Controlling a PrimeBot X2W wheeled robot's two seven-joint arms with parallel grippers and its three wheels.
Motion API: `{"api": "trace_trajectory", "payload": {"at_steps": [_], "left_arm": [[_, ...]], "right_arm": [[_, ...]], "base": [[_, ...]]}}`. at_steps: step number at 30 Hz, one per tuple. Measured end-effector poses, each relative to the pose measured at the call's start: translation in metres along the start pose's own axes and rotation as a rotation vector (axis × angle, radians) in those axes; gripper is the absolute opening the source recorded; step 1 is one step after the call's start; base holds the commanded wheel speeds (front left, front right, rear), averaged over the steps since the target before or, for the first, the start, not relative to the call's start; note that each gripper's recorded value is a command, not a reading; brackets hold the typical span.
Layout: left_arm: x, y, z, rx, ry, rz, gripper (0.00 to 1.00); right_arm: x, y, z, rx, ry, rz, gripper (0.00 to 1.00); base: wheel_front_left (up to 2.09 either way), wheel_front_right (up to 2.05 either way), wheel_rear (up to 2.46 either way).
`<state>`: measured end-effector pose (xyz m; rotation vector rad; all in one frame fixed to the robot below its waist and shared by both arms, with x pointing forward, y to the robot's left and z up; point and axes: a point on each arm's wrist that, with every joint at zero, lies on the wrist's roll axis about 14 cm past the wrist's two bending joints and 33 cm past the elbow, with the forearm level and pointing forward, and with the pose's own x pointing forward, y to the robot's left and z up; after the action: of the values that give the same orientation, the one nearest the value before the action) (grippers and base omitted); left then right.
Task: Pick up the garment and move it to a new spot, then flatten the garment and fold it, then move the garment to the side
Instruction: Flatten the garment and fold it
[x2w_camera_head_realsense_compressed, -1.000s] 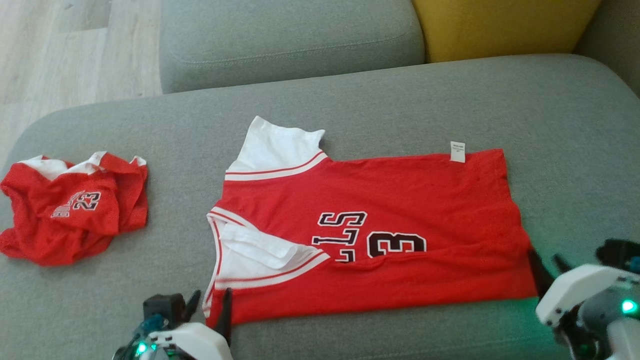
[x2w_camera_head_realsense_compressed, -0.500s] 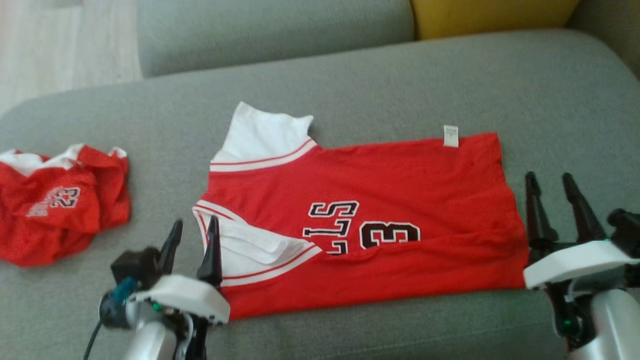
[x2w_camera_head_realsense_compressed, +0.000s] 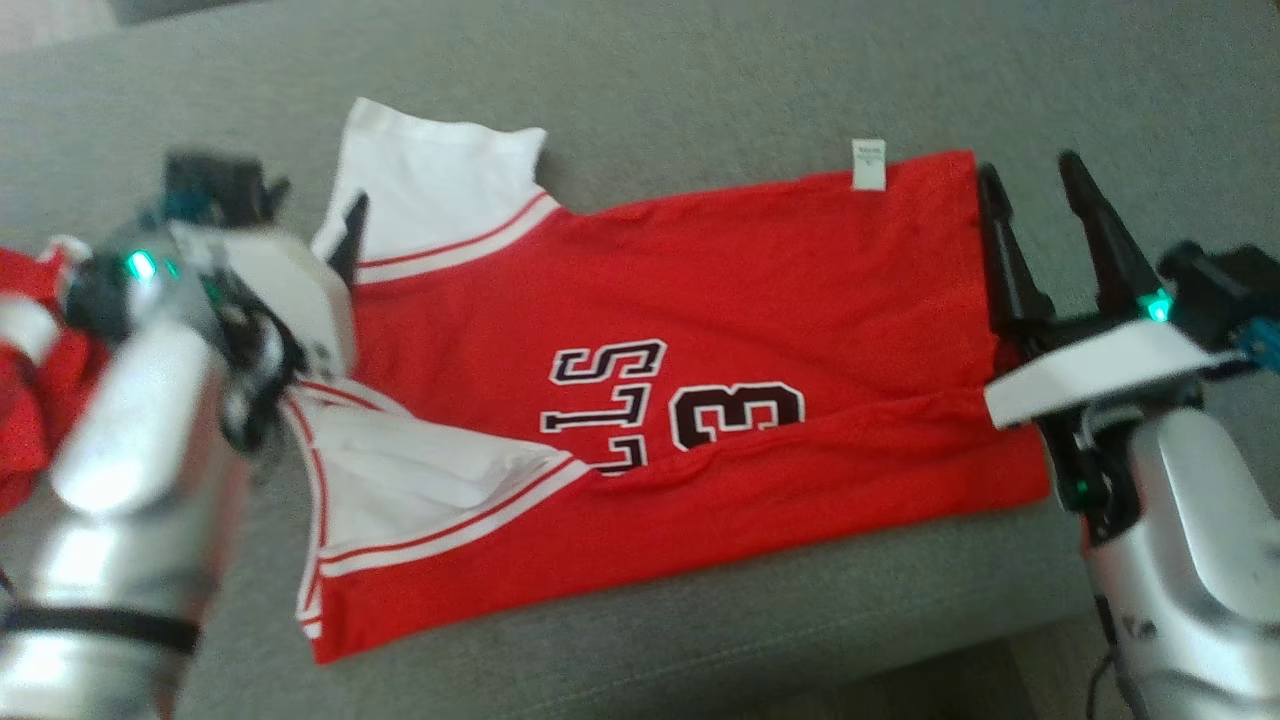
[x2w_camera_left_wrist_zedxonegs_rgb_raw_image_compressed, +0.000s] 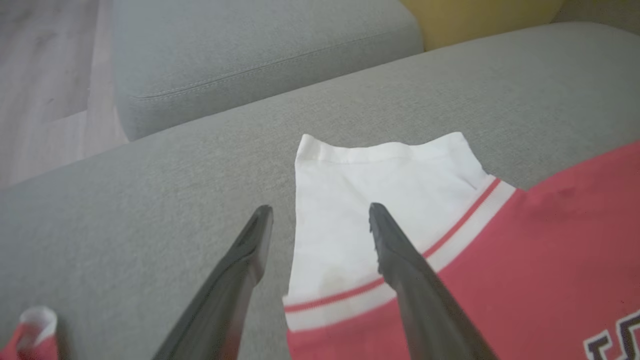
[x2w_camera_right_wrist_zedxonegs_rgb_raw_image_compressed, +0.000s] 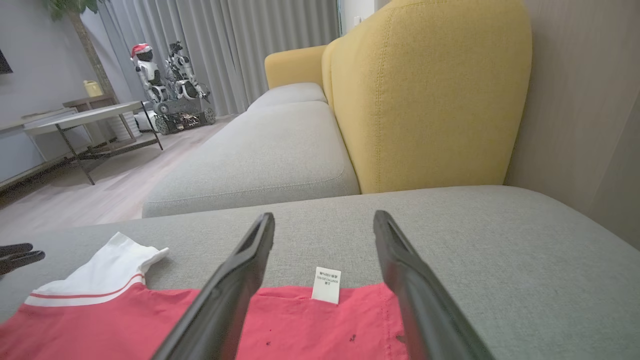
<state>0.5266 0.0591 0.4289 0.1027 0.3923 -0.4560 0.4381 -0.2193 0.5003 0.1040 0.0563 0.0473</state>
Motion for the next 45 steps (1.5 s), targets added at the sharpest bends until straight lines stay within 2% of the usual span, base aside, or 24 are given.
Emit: {"api": "trace_trajectory", "payload": {"at_steps": [7, 13, 17, 25, 26, 27, 28, 32, 38, 45], "left_arm": [[0.053, 0.019, 0.002, 0.107, 0.168, -0.042, 1.00], [0.079, 0.015, -0.019, 0.147, 0.306, -0.080, 1.00], [0.089, 0.009, -0.027, 0.169, 0.330, -0.112, 1.00], [0.099, 0.020, -0.025, 0.186, 0.329, -0.099, 1.00], [0.099, 0.019, -0.026, 0.185, 0.331, -0.101, 0.67], [0.099, 0.019, -0.026, 0.184, 0.334, -0.104, 0.14], [0.099, 0.017, -0.027, 0.185, 0.336, -0.109, 0.00], [0.096, 0.008, -0.027, 0.157, 0.325, -0.136, 0.00], [0.087, 0.017, -0.008, 0.116, 0.192, -0.120, 0.00], [0.067, 0.021, 0.027, 0.084, 0.016, -0.114, 0.00]], "right_arm": [[0.016, -0.010, -0.004, -0.049, 0.024, -0.005, 1.00], [0.025, -0.018, -0.015, -0.063, 0.054, -0.017, 1.00], [0.025, -0.023, -0.021, -0.066, 0.066, -0.027, 1.00], [0.028, -0.028, -0.026, -0.066, 0.076, -0.038, 1.00], [0.028, -0.029, -0.028, -0.066, 0.080, -0.039, 1.00], [0.028, -0.029, -0.029, -0.065, 0.084, -0.040, 1.00], [0.028, -0.029, -0.030, -0.064, 0.087, -0.040, 1.00], [0.031, -0.029, -0.033, -0.060, 0.093, -0.039, 1.00], [0.050, -0.031, -0.029, -0.044, 0.113, -0.024, 1.00], [0.067, -0.031, -0.055, -0.027, 0.306, 0.012, 1.00]], "base": [[0.00, 0.00, 0.00], [0.00, 0.00, 0.00], [0.00, 0.00, 0.00], [0.00, 0.00, 0.00], [0.00, 0.00, 0.00], [0.00, 0.00, 0.00], [0.00, 0.00, 0.00], [0.00, 0.00, 0.00], [0.00, 0.00, 0.00], [0.00, 0.00, 0.00]]}}
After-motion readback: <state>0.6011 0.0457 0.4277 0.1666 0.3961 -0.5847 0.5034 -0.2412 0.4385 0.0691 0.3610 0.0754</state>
